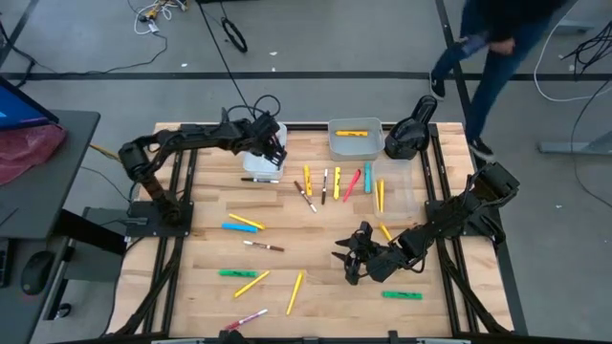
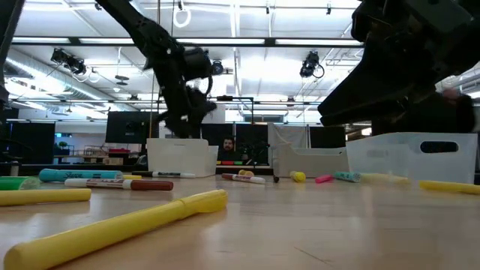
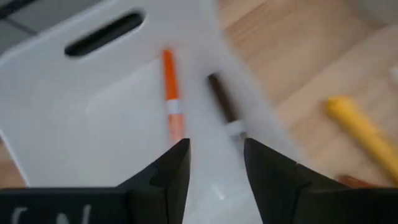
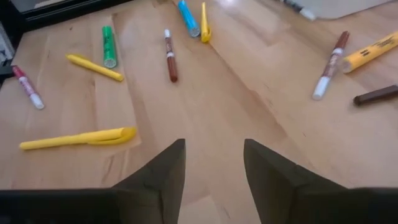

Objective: Pick & Place Markers
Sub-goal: Put the yellow pen into the transparent bin

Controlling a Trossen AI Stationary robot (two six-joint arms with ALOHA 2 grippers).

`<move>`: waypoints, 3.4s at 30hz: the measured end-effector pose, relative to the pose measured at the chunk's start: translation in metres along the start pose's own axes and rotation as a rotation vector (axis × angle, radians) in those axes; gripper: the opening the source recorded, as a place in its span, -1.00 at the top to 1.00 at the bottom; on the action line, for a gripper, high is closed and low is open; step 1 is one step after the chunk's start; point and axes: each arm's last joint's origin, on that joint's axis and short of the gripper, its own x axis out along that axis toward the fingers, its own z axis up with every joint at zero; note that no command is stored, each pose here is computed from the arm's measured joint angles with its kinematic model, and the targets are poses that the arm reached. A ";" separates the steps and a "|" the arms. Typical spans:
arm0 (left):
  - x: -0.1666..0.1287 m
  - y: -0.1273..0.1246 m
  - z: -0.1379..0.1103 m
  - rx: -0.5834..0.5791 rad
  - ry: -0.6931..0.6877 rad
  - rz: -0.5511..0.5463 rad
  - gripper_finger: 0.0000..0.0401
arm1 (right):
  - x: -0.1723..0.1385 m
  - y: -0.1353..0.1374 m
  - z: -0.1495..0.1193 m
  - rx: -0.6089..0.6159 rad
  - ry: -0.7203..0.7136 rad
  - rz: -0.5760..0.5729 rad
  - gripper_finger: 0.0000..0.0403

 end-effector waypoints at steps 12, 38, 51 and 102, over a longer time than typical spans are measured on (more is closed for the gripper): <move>-0.126 -0.125 -0.074 0.373 -0.364 -0.143 0.23 | -0.026 0.019 -0.015 -0.080 -0.107 -0.030 0.17; -0.154 -0.191 -0.307 0.559 -0.148 -0.516 0.21 | -0.109 0.035 0.034 -0.191 -0.295 0.246 0.39; -0.089 -0.234 -0.310 0.399 -0.241 -0.600 -0.37 | -0.105 0.034 0.031 -0.189 -0.278 0.231 0.52; -0.054 -0.238 -0.223 0.551 -0.418 -0.656 0.36 | -0.103 0.032 0.027 -0.213 -0.245 0.210 0.52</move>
